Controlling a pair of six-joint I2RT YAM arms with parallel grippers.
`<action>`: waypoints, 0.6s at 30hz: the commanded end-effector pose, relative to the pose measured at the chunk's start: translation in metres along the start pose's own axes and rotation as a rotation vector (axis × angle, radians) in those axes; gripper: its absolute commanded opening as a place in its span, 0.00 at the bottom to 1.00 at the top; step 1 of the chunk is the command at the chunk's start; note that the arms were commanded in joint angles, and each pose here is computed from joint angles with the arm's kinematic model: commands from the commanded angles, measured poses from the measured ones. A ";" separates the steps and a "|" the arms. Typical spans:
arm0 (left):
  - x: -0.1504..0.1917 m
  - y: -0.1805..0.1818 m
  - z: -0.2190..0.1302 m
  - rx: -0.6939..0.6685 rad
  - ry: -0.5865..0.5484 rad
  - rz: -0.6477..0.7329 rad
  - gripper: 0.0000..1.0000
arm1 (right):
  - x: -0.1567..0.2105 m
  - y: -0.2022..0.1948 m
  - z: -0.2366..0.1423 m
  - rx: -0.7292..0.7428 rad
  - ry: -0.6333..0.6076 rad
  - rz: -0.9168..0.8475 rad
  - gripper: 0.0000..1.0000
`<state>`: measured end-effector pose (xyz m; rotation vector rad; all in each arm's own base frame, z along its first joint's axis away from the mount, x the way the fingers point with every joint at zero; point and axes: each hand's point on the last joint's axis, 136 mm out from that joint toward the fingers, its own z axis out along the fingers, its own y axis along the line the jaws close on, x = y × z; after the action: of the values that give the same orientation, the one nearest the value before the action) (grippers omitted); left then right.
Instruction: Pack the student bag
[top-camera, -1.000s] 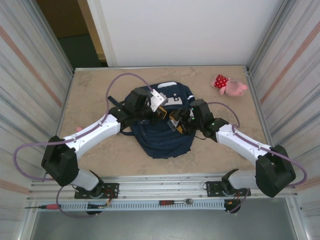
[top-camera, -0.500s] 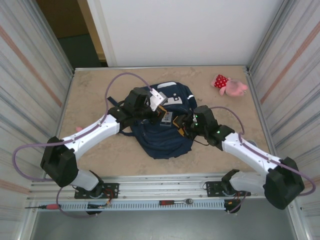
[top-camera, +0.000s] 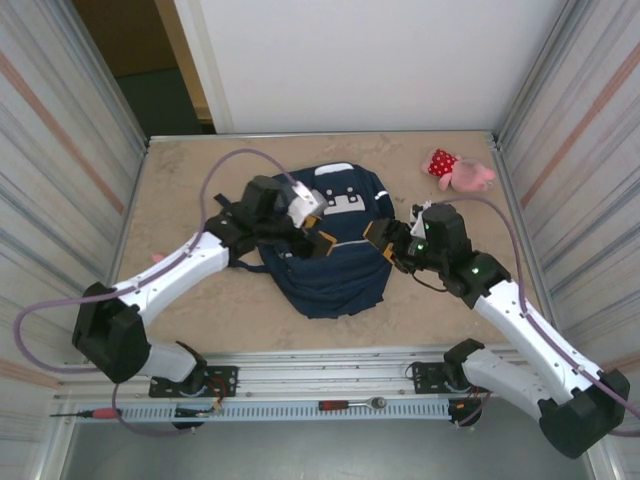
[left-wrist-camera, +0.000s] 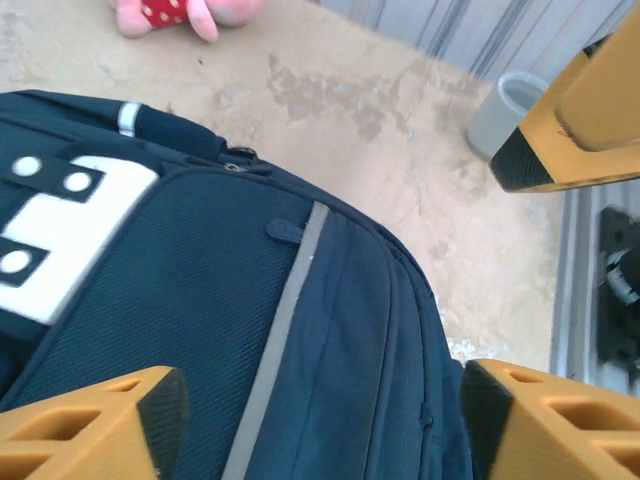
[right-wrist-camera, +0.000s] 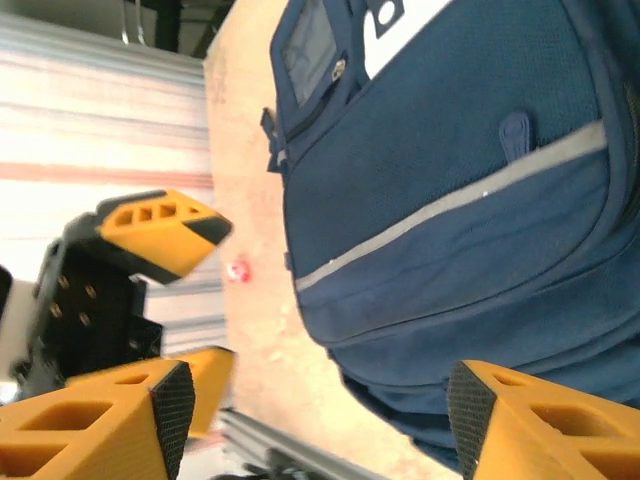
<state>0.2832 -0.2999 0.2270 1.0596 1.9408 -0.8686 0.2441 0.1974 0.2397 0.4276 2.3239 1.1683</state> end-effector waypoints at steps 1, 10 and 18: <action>0.001 0.016 -0.039 0.040 -0.088 -0.167 0.77 | -0.002 0.005 -0.012 0.053 0.009 -0.361 0.69; 0.054 0.085 -0.099 -0.173 -0.120 -0.490 0.79 | 0.044 -0.012 0.030 0.252 0.243 -1.489 0.70; 0.081 0.086 -0.101 -0.213 -0.064 -0.450 0.81 | 0.057 -0.019 0.091 0.244 0.316 -1.807 0.69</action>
<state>0.3110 -0.1498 0.1933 0.4118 2.2003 -0.9003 0.2321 0.2659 0.1589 -1.4220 2.0342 0.1187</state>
